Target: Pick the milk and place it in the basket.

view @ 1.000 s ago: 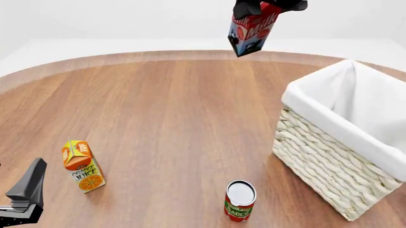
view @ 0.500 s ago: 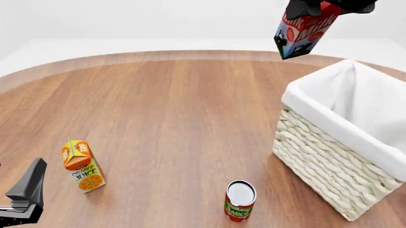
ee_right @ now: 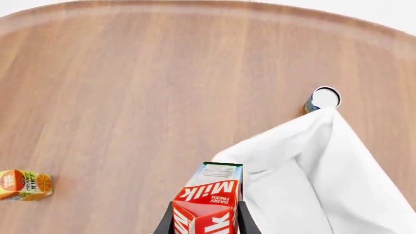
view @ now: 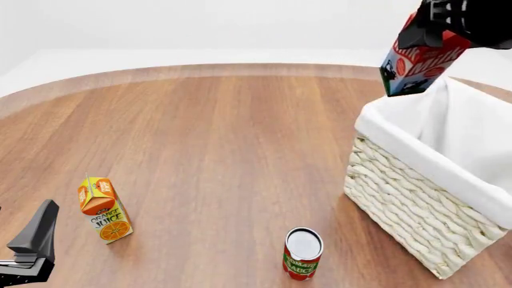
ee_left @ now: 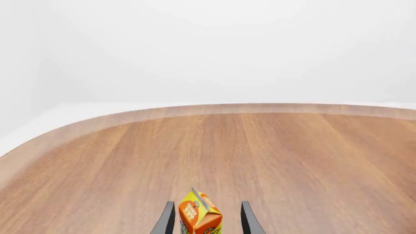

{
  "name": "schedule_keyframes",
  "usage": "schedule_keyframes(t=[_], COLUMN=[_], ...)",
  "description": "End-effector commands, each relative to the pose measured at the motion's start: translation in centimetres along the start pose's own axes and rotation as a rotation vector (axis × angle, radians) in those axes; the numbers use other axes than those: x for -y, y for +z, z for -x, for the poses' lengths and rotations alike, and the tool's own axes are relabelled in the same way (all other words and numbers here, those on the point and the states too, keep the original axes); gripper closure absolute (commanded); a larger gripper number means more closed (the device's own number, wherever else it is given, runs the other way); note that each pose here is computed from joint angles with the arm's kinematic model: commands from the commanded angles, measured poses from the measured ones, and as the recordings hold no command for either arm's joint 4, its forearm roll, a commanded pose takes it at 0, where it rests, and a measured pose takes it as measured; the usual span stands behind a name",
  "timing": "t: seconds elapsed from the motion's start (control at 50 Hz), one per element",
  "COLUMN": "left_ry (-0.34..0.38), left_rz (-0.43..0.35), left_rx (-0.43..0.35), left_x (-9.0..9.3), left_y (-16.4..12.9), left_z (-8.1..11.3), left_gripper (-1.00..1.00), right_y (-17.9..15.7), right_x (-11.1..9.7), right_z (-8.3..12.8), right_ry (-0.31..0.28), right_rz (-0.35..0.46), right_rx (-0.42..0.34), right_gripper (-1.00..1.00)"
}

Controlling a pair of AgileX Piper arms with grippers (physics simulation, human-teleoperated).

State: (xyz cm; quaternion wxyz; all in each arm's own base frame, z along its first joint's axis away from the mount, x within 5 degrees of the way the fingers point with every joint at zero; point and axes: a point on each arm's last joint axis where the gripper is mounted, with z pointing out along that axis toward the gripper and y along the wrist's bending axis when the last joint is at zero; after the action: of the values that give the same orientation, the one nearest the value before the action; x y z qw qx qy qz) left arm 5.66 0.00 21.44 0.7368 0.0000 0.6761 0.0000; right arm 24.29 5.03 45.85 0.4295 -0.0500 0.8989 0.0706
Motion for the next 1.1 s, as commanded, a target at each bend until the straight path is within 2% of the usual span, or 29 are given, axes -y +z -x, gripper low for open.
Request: schedule_keyframes(t=[0.02,0.66,1.1], left_ry=[0.0,0.0,0.0], left_rz=[0.0,0.0,0.0], left_rx=[0.0,0.0,0.0], left_x=[0.0,0.0,0.0], left_y=[0.0,0.0,0.0], left_z=[0.0,0.0,0.0], left_gripper=[-1.0,-1.0,-1.0], right_y=[-0.3,-0.2,0.9], right_x=[1.6,5.5,7.7], right_z=[-1.5,-3.4,-5.1], right_ry=[0.077,0.171,0.227], right_rz=[-0.059,-0.188,-0.257], right_rx=[0.011,-0.001,-0.051], right_gripper=[1.0,1.0,1.0])
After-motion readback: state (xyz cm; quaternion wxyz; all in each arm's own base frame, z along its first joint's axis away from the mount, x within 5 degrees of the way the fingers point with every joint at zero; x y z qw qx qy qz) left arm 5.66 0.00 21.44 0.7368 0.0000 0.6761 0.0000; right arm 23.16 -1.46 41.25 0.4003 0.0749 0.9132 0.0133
